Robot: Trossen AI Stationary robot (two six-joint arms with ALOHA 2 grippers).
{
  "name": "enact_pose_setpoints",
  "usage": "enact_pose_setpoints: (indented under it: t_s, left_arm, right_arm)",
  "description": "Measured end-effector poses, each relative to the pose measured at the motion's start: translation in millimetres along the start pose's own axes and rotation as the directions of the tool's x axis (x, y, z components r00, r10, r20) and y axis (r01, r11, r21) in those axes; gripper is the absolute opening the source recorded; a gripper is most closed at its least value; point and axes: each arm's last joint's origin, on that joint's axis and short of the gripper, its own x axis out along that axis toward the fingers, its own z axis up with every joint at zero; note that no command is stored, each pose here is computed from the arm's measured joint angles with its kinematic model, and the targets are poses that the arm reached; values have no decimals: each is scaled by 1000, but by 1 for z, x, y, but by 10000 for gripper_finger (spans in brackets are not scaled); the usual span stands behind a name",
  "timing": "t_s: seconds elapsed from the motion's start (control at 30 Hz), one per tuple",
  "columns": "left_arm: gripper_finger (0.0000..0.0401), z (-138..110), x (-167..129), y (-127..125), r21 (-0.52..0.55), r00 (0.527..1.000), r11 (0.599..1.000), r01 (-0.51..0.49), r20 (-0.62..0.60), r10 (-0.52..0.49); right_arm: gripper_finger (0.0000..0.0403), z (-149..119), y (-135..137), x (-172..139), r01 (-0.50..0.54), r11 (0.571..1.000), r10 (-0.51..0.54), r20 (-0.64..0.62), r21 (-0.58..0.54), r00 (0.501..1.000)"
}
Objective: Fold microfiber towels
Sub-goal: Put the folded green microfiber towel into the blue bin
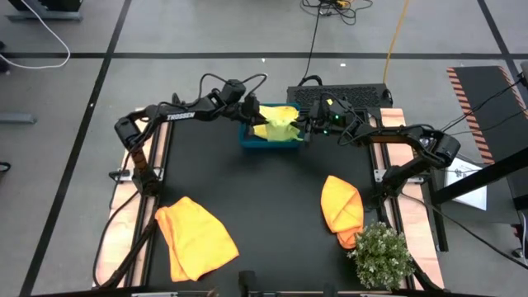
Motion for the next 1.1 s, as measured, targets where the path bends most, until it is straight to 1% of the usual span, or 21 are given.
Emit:
enact_pose_setpoints:
  t_s: [0.07,0.17,0.3,0.43,0.6,0.77,0.83,0.97,1.1]
  left_arm:
    - [5,6,-7,-3,9,1000,1000,-16,3,16]
    - [4,20,-26,-12,14,999,999,-33,-3,33]
    - [3,41,-52,-29,49,994,993,-107,-6,107]
    - [2,55,-65,-47,78,986,984,-163,-13,164]
    - [2,55,-63,-59,87,968,970,-228,-91,235]
    - [1,48,-53,-57,84,934,947,-310,-160,320]
    - [1,45,-50,-55,74,931,946,-314,-169,323]
    - [1,41,-46,-52,43,929,948,-316,-191,318]
    - [1,41,-44,-60,21,932,954,-298,-211,296]
  right_arm:
    - [0,1,0,0,-1,1000,1,13,11,1000]
    - [0,7,2,0,-19,999,17,62,29,998]
    - [0,15,11,2,-64,998,62,141,10,988]
    - [0,19,17,6,-84,996,85,129,-10,988]
    - [0,18,21,8,-59,998,62,101,-32,993]
    - [0,12,19,9,36,996,-32,44,-77,999]
    - [0,11,18,9,55,995,-52,36,-83,998]
    - [0,10,18,9,54,996,-52,30,-72,998]
    - [0,6,25,11,13,998,-14,-14,-60,1000]
